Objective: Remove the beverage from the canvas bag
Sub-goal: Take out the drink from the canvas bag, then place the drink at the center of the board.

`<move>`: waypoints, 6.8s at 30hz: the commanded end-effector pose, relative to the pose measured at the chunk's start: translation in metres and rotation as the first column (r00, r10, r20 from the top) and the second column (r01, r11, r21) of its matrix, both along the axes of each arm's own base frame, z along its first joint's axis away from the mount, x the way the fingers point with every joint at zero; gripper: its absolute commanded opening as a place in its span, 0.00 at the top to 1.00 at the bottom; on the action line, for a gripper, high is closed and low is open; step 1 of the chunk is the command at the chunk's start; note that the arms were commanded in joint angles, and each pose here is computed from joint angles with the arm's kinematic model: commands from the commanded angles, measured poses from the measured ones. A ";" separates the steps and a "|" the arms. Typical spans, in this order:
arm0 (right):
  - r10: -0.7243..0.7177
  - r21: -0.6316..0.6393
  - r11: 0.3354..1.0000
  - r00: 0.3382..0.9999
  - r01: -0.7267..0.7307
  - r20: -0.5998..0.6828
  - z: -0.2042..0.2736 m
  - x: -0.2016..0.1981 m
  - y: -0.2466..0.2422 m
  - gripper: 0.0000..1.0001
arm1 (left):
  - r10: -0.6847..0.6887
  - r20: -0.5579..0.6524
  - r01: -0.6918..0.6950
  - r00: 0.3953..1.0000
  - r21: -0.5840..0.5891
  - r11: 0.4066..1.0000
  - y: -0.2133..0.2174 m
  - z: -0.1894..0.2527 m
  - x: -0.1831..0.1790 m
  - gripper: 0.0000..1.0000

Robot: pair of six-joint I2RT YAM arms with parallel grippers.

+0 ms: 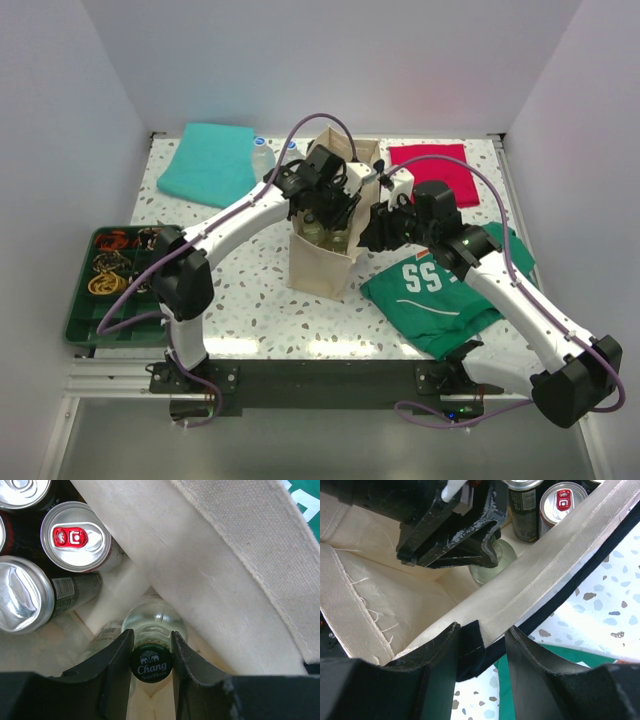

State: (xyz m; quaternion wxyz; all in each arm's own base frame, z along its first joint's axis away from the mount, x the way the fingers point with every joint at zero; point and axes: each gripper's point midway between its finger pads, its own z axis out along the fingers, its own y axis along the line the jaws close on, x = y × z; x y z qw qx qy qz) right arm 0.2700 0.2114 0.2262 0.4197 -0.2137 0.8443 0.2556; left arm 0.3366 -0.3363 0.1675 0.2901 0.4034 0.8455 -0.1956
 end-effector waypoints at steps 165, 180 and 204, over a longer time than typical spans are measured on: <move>-0.025 0.058 0.998 0.996 0.020 0.080 0.027 0.001 -0.001 0.48 | 0.692 0.421 -0.594 0.587 -0.356 0.721 0.194 0.078 0.193 1.00; -0.017 0.054 0.998 0.997 0.012 0.077 0.026 0.002 0.001 0.47 | 0.708 0.386 -0.635 0.592 -0.317 0.704 0.202 0.057 0.187 0.85; -0.013 0.054 0.998 0.997 0.009 0.079 0.024 0.001 0.001 0.44 | 0.743 0.403 -0.705 0.535 -0.272 0.655 0.225 0.054 0.170 0.36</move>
